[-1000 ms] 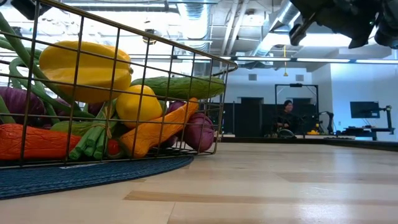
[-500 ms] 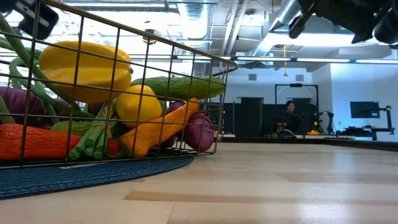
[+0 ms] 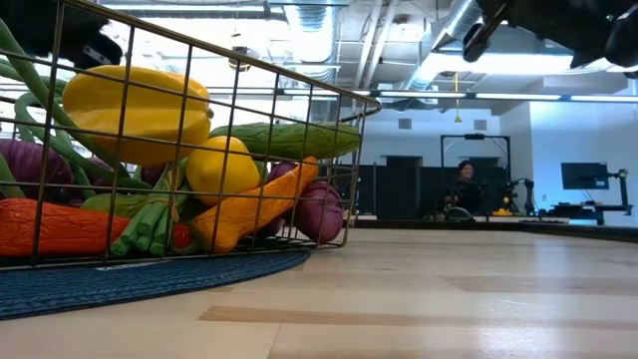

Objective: Build produce basket
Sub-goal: Return to Home Position

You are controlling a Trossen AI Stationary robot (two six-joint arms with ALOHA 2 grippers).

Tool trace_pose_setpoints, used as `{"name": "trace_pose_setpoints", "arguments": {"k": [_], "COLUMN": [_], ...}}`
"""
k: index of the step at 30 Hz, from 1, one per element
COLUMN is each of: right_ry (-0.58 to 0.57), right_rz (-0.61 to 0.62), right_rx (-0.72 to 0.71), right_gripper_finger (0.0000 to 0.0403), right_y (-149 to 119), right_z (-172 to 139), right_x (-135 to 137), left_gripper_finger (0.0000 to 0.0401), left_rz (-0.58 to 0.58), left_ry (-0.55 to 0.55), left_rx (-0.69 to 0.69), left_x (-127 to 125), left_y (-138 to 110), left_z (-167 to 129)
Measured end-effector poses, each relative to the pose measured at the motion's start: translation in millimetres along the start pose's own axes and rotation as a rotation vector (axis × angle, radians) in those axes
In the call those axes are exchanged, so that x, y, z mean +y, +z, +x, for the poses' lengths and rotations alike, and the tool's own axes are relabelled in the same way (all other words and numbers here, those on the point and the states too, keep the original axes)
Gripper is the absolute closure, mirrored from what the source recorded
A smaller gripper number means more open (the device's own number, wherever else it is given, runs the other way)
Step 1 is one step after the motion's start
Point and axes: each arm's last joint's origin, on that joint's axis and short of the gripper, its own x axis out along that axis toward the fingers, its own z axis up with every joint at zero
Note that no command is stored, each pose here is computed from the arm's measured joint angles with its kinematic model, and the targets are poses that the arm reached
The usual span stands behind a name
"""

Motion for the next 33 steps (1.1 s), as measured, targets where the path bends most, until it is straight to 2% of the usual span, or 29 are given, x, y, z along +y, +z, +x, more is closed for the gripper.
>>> {"name": "trace_pose_setpoints", "arguments": {"k": [6, 10, 12, 16, 21, 25, 33], "right_ry": [0.053, 0.135, 0.135, 0.05, -0.077, -0.254, -0.207], "right_rz": [-0.105, -0.177, -0.217, -0.222, -0.171, -0.187, -0.177], "right_rx": [0.023, 0.04, 0.054, 0.107, 0.037, 0.044, 0.162], "right_gripper_finger": [0.0402, 0.0402, 0.0402, 0.0402, 0.0402, 0.0402, 0.0403], "right_y": [7, 15, 18, 19, 21, 12, -26], "right_z": [-6, -14, -22, -43, -68, -75, -69], "right_x": [-4, 2, 7, 15, 33, 33, 27], "left_gripper_finger": [0.0401, 0.0401, 0.0401, 0.0401, 0.0401, 0.0401, 0.0401], "left_rz": [0.004, 0.008, 0.007, 0.002, -0.04, -0.065, -0.065], "left_ry": [0.017, 0.045, 0.063, 0.095, 0.144, 0.159, 0.162], "left_rx": [0.0, -0.015, -0.018, -0.022, -0.032, -0.037, -0.033], "left_x": [6, 9, 11, 13, 16, 17, 17], "left_y": [1, 2, 2, 3, 3, 3, 3], "left_z": [0, 0, 0, 0, 0, -1, -1]}}
